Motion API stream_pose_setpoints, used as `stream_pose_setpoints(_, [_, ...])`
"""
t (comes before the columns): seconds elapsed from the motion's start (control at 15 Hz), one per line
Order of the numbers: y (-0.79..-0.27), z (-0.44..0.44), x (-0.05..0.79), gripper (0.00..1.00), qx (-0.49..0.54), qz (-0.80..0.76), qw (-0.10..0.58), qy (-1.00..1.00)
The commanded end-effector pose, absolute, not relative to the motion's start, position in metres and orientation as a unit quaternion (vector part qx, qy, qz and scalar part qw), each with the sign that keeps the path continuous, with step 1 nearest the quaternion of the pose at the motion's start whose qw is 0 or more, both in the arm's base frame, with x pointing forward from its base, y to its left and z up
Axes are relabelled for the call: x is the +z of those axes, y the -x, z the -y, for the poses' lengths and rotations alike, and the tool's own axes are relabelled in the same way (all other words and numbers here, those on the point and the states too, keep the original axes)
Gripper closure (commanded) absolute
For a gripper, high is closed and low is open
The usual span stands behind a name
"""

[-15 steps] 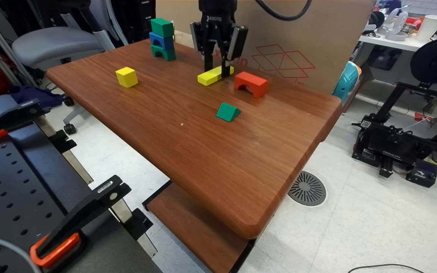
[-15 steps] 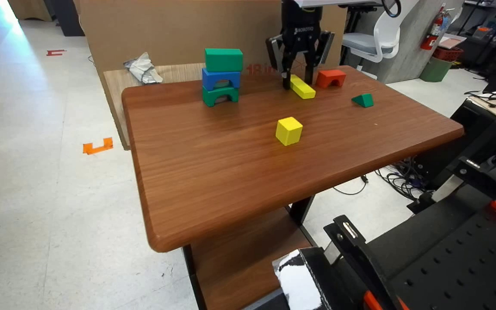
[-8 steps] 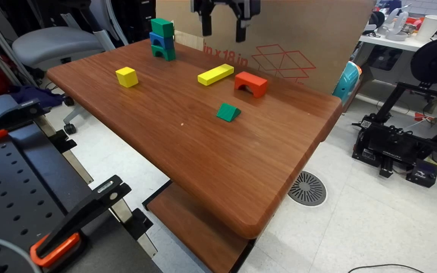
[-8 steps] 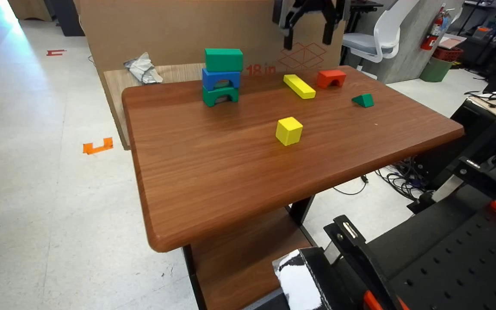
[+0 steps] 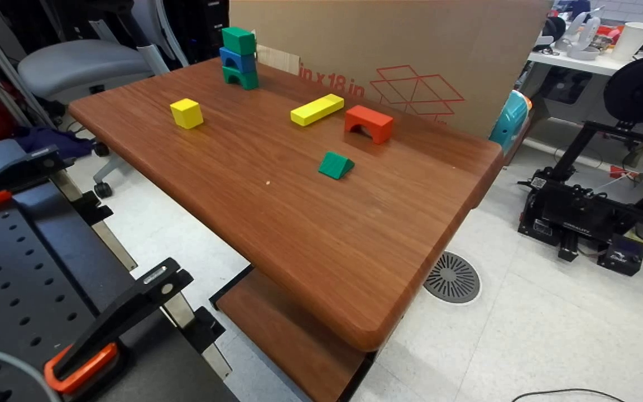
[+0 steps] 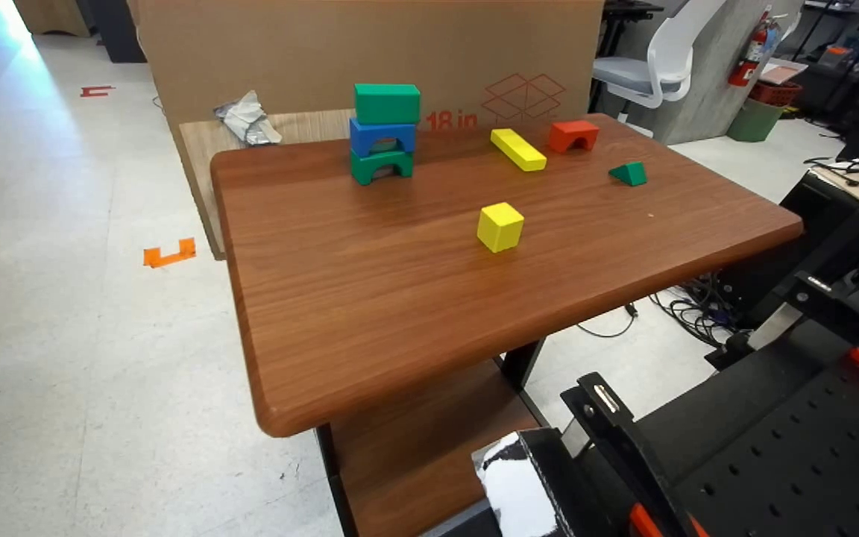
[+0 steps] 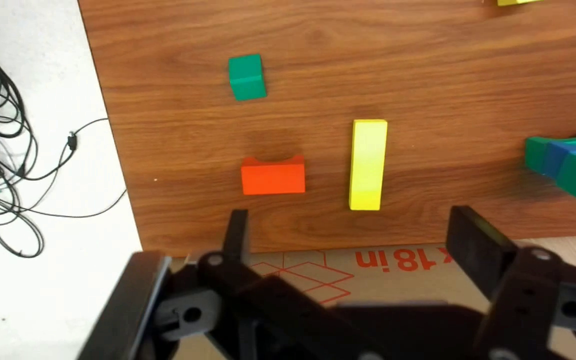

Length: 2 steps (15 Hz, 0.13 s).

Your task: Move the yellow rectangular block backward

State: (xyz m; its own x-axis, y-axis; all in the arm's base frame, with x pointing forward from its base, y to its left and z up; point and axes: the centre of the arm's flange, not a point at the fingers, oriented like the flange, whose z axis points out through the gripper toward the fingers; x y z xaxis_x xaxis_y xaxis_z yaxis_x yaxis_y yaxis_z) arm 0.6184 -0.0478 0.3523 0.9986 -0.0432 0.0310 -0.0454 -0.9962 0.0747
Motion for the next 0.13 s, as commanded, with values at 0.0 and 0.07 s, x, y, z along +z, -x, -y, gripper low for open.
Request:
stream_pose_setpoints(0.0, [-0.6144, 0.0484, 0.3541, 0.0, 0.014, 0.021, 0.037, -0.999])
stream_pose_setpoints(0.07, [-0.6121, 0.0474, 0.3536, 0.0, 0.013, 0.021, 0.036, -0.999])
